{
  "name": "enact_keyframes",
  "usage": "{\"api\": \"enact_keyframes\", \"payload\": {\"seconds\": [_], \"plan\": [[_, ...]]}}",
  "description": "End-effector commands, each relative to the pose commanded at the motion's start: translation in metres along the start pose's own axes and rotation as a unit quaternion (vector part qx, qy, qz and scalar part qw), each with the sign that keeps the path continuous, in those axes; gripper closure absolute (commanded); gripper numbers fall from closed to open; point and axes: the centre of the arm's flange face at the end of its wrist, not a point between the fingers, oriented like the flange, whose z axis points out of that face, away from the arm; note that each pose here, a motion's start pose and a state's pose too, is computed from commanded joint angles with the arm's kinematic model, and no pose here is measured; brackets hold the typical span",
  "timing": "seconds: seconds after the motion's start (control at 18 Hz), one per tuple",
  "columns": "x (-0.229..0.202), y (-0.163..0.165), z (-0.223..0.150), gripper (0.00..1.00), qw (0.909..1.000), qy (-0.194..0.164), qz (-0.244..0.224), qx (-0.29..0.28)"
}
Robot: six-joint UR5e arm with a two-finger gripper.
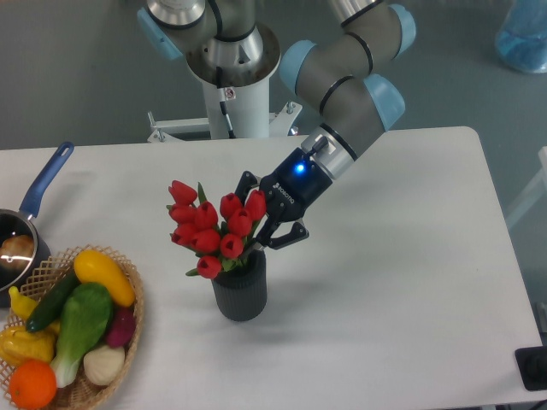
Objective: Pick up the flowers from the vase
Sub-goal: 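Lift the gripped tulips straight up out of the black vase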
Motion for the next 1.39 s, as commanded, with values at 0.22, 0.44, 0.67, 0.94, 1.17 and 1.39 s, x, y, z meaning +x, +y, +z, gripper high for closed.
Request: {"api": "enact_keyframes", "payload": {"seconds": [0.22,0.44,0.67,0.94,1.17,1.39], "plan": [[0.001,-0.004,-0.004,0.62,1.0,-0.003,0.002,0.007],[0.003,-0.013,-0.006,0.62,0.9996,-0.002,0.006,0.029],[0.004,-0.022,-0.011,0.62,0.9991,-0.005,-0.006,0.041],[0.007,-0.036,-0.019,0.62,0.999,-0.011,-0.003,0.043],[0.006,-0.043,-0.024,0.62,0.9989,-0.015,-0.011,0.044],[0.01,-0.055,-0.03,0.62,0.9986,-0.019,-0.017,0.046]]}}
